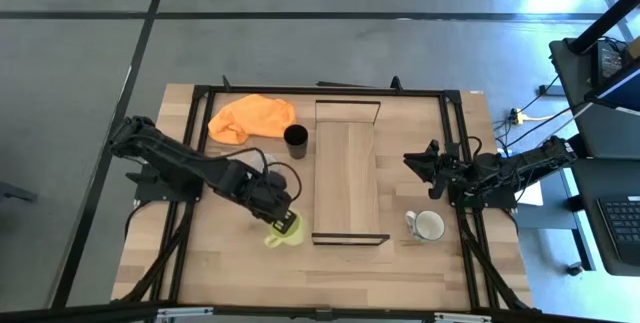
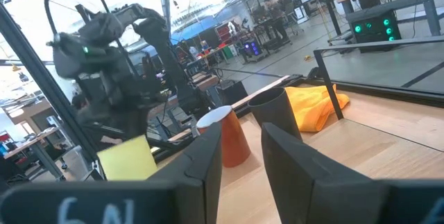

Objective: Stack small to large cups/mugs on shelf
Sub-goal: Put the yellow mug on the shelf

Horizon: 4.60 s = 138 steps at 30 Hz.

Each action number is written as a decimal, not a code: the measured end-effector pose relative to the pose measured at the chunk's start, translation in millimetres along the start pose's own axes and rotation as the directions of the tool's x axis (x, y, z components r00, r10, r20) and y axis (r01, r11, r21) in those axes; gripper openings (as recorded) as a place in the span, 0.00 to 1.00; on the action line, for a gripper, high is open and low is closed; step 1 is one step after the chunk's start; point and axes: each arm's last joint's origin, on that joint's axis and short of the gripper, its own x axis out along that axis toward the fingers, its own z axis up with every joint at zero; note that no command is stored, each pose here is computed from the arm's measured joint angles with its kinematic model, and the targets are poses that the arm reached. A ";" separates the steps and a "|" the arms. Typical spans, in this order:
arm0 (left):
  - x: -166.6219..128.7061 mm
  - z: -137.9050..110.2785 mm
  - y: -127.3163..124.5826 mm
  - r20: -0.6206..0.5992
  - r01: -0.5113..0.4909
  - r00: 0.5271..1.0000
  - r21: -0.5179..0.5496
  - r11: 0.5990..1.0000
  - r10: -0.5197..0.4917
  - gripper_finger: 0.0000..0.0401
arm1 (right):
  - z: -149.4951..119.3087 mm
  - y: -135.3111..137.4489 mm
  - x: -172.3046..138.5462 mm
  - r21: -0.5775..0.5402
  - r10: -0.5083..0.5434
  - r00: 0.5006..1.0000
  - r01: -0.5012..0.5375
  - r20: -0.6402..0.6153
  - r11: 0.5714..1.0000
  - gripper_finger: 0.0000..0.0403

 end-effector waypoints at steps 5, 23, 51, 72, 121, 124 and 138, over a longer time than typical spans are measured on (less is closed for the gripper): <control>-32.7 12.2 -16.1 0.079 0.074 0.994 0.054 0.996 -0.078 0.01 | 0.0 0.0 0.0 0.000 0.000 1.000 0.000 0.000 1.000 0.26; -45.5 55.9 -66.3 0.129 0.047 0.988 0.262 0.964 -0.083 0.00 | 0.0 -0.1 0.0 0.000 0.000 1.000 0.000 0.000 1.000 0.26; 16.0 122.3 -81.9 0.062 0.062 0.991 0.569 0.820 -0.118 0.00 | -1.9 -0.8 0.1 -0.012 -0.008 1.000 0.008 -0.017 1.000 0.26; 75.7 115.3 -97.6 -0.024 0.095 0.994 0.626 0.774 -0.102 0.00 | -3.3 -0.6 0.1 -0.018 0.010 0.999 -0.011 -0.037 1.000 0.26; 89.9 121.6 -107.5 -0.023 0.143 0.987 0.593 0.792 -0.162 0.09 | -4.1 -1.1 0.0 -0.023 0.001 0.999 -0.002 -0.043 1.000 0.26; 85.8 123.0 -109.7 -0.012 0.144 0.985 0.598 0.789 -0.170 0.12 | -4.1 -1.1 0.0 -0.023 0.001 0.999 -0.002 -0.043 1.000 0.26; 79.3 123.3 -109.5 -0.017 0.132 0.988 0.604 0.786 -0.153 0.12 | -4.1 -1.1 0.0 -0.023 0.001 0.999 -0.002 -0.043 1.000 0.26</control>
